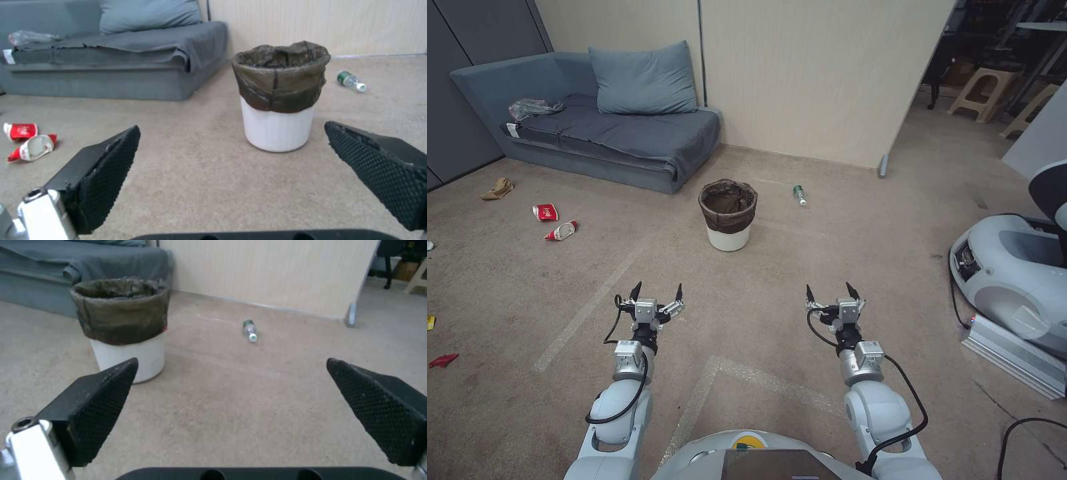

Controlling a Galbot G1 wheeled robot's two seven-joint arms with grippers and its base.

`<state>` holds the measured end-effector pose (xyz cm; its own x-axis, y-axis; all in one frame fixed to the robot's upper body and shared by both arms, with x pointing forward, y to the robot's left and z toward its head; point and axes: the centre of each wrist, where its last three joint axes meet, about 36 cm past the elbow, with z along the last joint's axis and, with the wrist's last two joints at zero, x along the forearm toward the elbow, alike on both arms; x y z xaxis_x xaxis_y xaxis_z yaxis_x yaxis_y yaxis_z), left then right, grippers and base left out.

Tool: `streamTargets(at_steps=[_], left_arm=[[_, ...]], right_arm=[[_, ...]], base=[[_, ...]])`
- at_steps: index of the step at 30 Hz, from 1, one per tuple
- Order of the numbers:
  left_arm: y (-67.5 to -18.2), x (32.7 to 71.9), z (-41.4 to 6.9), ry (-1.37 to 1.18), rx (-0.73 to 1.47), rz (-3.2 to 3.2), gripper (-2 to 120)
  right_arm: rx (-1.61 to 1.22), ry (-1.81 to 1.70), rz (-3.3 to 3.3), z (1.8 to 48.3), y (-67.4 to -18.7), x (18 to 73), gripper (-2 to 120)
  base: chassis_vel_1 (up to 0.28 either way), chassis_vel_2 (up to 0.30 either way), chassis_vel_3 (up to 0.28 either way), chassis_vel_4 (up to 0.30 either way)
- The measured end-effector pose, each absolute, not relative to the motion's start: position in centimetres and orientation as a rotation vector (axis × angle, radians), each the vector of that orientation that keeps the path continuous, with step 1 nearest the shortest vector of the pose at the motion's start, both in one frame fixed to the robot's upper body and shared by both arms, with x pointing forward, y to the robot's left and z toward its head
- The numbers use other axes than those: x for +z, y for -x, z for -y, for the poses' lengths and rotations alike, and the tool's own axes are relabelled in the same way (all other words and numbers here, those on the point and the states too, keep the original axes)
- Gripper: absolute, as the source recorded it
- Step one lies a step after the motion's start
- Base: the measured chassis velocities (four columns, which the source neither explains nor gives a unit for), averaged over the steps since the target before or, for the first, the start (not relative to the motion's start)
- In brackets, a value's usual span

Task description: Pick up the trash bin, then pick up the garbage from the floor and place it into the trash bin.

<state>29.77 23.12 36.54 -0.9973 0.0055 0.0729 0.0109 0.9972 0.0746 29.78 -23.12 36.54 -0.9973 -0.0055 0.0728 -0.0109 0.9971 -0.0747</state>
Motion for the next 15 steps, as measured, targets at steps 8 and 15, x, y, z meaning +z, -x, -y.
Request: streamTargets(at_steps=[8,15], left_arm=[[-29.77,36.54,-23.12,0.013,-0.115,3.067,100],[-29.38,37.43,-22.89,0.003,-0.115,3.063,100]], right_arm=[[0.115,-0.013,3.067,23.12,-29.78,36.54,100],[0.124,-0.009,3.074,22.94,-28.99,37.22,100]], base=[[0.000,0.000,0.000,0.000],[0.000,0.000,0.000,0.000]])
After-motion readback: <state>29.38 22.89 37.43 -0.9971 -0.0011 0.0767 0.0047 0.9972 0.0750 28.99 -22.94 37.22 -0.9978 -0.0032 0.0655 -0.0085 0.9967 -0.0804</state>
